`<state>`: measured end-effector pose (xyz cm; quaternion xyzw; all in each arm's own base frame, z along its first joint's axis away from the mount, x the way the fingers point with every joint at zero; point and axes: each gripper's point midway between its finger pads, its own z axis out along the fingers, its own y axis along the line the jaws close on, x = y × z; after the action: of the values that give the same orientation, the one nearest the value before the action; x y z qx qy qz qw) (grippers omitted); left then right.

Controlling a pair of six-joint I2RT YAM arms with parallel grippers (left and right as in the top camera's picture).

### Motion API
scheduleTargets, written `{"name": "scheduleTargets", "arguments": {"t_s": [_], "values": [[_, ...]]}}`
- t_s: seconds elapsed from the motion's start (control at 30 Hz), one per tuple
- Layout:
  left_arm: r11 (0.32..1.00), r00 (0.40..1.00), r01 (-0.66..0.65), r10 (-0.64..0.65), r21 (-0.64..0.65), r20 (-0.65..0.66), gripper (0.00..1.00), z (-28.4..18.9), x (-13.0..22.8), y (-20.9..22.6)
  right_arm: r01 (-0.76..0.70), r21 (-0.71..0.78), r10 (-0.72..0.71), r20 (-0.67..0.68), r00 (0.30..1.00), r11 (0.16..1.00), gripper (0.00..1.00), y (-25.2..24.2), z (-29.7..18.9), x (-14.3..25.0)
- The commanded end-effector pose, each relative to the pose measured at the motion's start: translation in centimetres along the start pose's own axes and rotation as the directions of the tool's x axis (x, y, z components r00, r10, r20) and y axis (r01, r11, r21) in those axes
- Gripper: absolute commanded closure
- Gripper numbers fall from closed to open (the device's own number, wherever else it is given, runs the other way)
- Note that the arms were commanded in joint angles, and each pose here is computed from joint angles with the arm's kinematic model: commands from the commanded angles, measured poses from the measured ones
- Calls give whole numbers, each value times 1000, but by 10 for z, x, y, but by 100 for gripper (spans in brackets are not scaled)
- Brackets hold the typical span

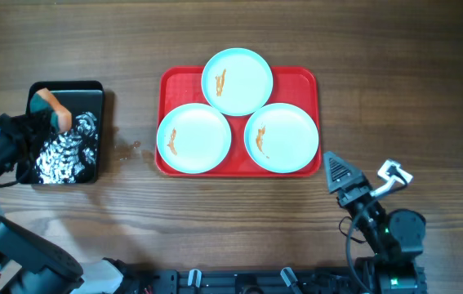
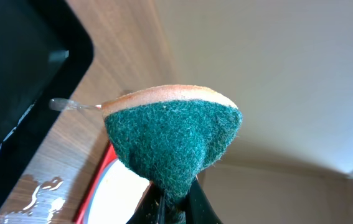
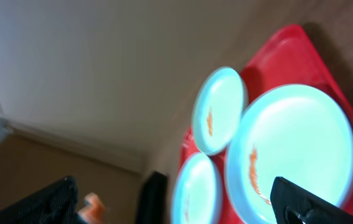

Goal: Clean dirty plates on tray and stack at the side
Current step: 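Swing the right gripper over the red tray toward the top plate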

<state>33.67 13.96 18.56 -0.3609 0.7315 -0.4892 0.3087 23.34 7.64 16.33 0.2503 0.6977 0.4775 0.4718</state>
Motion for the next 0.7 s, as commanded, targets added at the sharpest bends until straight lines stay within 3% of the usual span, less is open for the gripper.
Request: {"name": "scheduleTargets", "arguments": {"t_s": [0.0, 0.23, 0.37, 0.5, 0.67], "values": [[993, 1000, 1, 1, 116, -17, 96, -10, 4, -20, 74, 61, -67, -104, 992, 995, 0, -23, 6, 19], [986, 999, -2, 8, 168, -36, 96, -12, 7, -29, -23, 268, 84, -217, 973, 963, 0, -74, 10, 45], [990, 999, -33, 35, 139, -12, 96, -11, 1, -25, -123, 327, 232, -321, 918, 937, 0, -85, 7, 72], [993, 999, -36, 36, 112, 0, 96, -11, -1, -20, -101, 247, 200, -417, 887, 964, 0, -72, 11, 83], [993, 999, -35, 35, 113, -1, 96, -10, -1, -20, -17, -46, -7, -471, 882, 999, 0, -21, 19, 76]]}}
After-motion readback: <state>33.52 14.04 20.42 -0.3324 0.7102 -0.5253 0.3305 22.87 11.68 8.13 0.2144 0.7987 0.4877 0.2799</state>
